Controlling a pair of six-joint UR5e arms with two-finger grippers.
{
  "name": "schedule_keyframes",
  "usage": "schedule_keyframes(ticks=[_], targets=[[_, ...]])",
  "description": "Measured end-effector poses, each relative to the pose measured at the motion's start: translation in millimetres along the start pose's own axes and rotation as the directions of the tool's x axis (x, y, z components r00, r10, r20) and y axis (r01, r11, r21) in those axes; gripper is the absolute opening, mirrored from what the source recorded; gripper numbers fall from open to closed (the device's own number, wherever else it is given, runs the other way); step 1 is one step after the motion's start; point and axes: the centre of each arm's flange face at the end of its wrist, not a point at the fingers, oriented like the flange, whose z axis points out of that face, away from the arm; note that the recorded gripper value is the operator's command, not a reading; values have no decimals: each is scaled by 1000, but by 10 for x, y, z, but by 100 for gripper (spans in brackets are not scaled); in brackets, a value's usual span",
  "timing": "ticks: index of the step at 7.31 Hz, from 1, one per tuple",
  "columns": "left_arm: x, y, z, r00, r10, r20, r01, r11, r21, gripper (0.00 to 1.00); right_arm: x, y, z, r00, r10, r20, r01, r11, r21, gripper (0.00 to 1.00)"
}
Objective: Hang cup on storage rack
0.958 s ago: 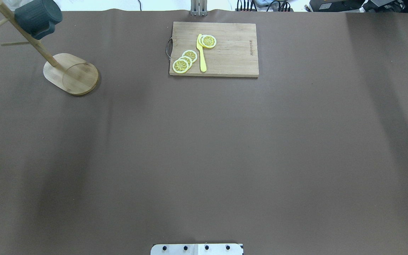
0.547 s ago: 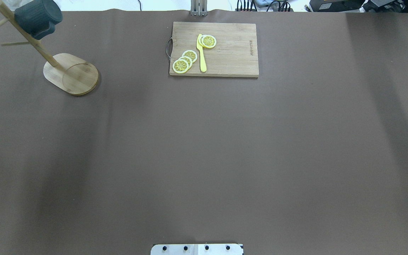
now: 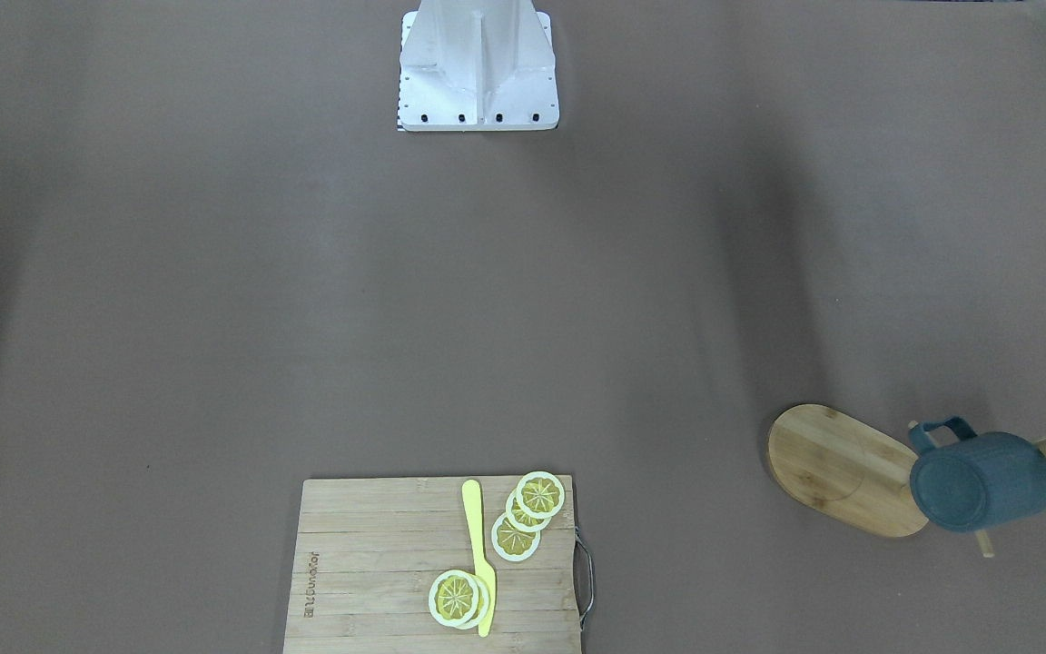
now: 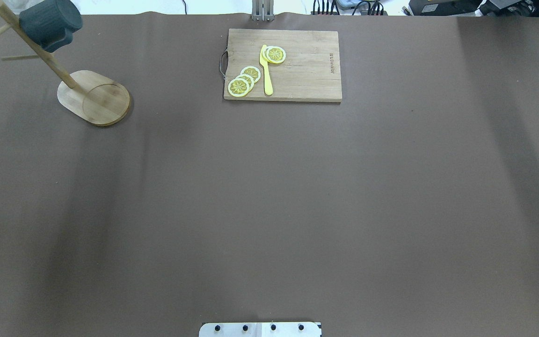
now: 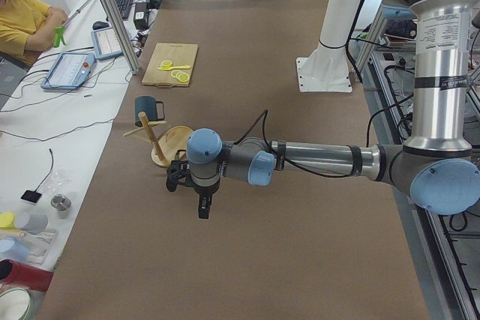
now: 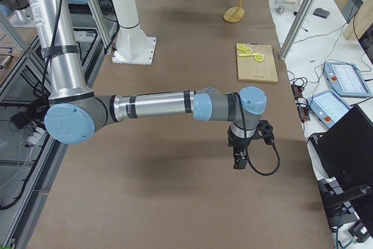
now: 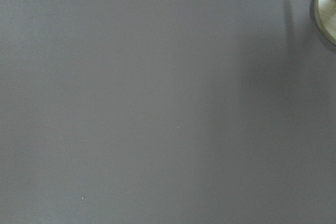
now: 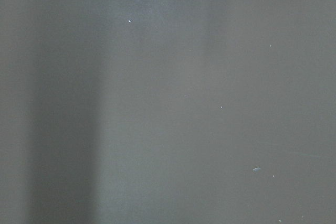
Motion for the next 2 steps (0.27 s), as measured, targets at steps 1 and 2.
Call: schedule_keyframes(ticks=[1,2], targets=[[-31,24,37,1000,-25,-6,25,999,-24,98,-42,-18,28,1000,-7,2,7,1000,-4,100],[-38,45,59,998,-57,-24,56,997,-57,98,-81,-33,50,1000,-13,5,13,1000,-8,100]])
